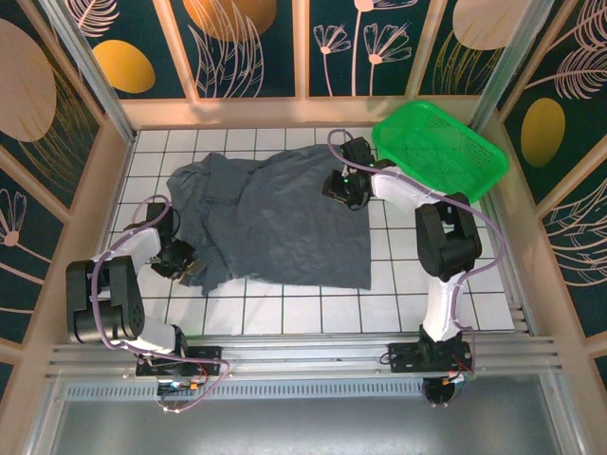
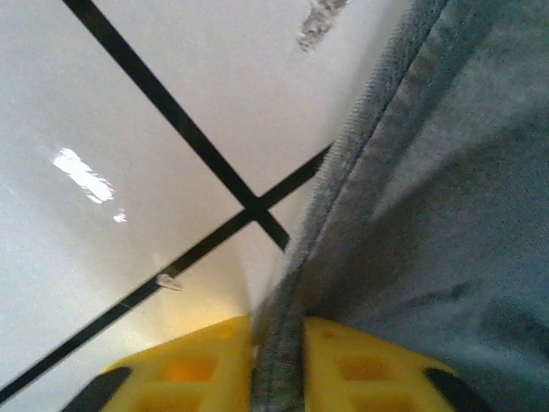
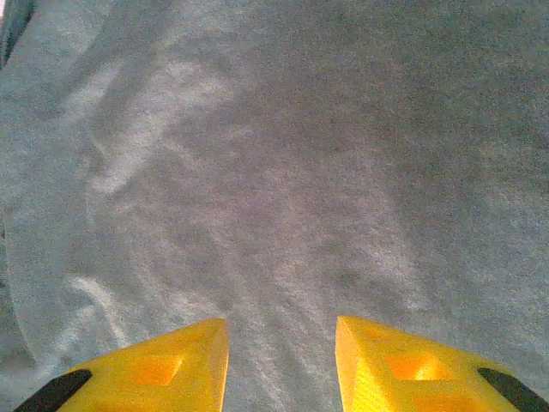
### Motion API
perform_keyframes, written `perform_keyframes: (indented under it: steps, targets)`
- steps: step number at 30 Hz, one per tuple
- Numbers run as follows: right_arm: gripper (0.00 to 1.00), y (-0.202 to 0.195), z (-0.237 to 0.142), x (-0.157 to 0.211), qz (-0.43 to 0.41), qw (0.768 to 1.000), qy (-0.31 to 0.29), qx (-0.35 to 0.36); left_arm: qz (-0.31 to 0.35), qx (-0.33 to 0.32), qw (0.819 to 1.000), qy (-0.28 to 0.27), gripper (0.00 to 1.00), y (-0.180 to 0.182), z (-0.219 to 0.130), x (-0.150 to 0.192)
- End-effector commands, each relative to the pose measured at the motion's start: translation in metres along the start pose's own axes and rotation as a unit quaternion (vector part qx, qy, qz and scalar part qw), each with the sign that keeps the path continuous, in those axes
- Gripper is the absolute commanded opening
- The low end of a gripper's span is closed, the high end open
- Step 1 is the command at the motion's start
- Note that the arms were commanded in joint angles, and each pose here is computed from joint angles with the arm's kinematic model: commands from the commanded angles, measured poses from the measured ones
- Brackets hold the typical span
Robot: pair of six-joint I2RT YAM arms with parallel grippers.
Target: Fold and stack the t-shirts
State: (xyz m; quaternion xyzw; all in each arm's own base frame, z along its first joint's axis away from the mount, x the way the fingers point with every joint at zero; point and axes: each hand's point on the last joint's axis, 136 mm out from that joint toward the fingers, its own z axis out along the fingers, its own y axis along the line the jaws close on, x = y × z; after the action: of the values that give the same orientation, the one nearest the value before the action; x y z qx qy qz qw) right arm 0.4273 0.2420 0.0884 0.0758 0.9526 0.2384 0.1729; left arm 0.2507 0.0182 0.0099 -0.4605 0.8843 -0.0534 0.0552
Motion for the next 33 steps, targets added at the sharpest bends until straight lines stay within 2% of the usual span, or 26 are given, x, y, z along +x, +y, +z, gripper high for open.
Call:
perform_keyframes:
  steps: [1,7,12,16,22,25,28,33]
  targets:
    - [0.38,-0.001,-0.019,0.005,0.008,1.0,-0.008,0.0,0.007,0.027,0.999,-0.018,0.15,-0.018,0.003,-0.012]
    - [0.38,-0.027,-0.038,0.035,0.009,0.999,0.011,0.029,0.023,0.021,0.997,-0.068,0.0,-0.025,-0.023,-0.035]
    - [0.39,-0.056,-0.066,0.076,-0.006,0.997,0.029,0.067,0.03,0.026,0.993,-0.114,0.0,-0.034,-0.056,-0.054]
    - [0.41,-0.079,-0.077,0.119,-0.033,0.992,0.053,0.106,0.028,0.016,0.991,-0.132,0.0,-0.036,-0.069,-0.063]
    - [0.54,-0.101,-0.088,0.182,-0.055,0.983,0.097,0.147,0.01,0.016,0.987,-0.16,0.0,-0.042,-0.082,-0.078]
    - [0.57,-0.111,-0.089,0.209,-0.055,0.978,0.123,0.162,0.003,0.021,0.986,-0.168,0.0,-0.047,-0.085,-0.084]
    - [0.58,-0.116,-0.087,0.224,-0.055,0.974,0.135,0.173,-0.004,0.03,0.985,-0.172,0.0,-0.05,-0.086,-0.086]
    - [0.58,-0.125,-0.08,0.228,-0.059,0.969,0.141,0.193,-0.012,0.039,0.984,-0.172,0.0,-0.052,-0.085,-0.085]
